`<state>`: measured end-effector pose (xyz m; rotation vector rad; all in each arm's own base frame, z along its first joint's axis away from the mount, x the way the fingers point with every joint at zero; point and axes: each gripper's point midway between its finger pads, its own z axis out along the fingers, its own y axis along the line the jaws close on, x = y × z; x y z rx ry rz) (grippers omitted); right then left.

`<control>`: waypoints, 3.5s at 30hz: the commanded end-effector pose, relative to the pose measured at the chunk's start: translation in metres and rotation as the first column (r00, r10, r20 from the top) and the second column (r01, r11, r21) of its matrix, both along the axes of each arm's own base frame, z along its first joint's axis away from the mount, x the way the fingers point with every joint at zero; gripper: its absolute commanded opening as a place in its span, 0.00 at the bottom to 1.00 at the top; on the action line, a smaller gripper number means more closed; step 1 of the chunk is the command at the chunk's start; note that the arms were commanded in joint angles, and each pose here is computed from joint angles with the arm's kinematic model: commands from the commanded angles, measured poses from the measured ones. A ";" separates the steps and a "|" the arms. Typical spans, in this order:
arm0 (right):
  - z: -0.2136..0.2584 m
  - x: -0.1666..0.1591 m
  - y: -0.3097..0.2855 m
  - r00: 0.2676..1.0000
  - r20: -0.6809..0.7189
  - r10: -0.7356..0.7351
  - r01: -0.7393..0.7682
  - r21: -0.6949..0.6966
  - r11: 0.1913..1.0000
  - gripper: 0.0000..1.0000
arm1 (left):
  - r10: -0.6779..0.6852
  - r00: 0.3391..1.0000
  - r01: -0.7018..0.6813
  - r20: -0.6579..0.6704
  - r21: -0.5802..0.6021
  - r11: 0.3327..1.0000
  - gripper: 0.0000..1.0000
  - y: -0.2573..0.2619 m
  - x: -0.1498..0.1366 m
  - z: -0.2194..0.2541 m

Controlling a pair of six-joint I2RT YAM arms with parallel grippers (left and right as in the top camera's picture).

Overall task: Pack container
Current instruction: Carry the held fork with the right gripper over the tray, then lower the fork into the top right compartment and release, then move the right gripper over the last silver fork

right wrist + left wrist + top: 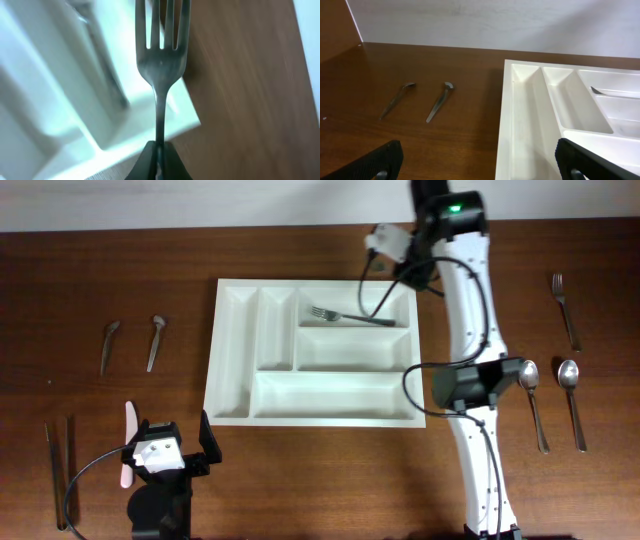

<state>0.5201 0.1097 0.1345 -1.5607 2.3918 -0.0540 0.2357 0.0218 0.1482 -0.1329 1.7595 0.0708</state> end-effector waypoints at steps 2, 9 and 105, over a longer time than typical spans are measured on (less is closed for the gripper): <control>0.029 -0.013 0.042 0.986 0.062 0.155 -0.156 0.015 0.988 0.04 | -0.012 1.000 0.012 0.004 0.010 1.000 0.99 -0.002 0.000 0.000; 0.025 -0.026 0.076 0.968 0.040 0.248 -0.250 0.073 0.965 0.04 | -0.011 1.000 0.011 0.004 0.010 1.000 0.99 -0.002 0.000 0.000; 0.043 -0.054 -0.327 0.392 -0.094 -0.915 0.914 0.150 0.376 0.99 | -0.012 1.000 0.012 0.004 0.010 1.000 0.99 -0.002 0.000 0.000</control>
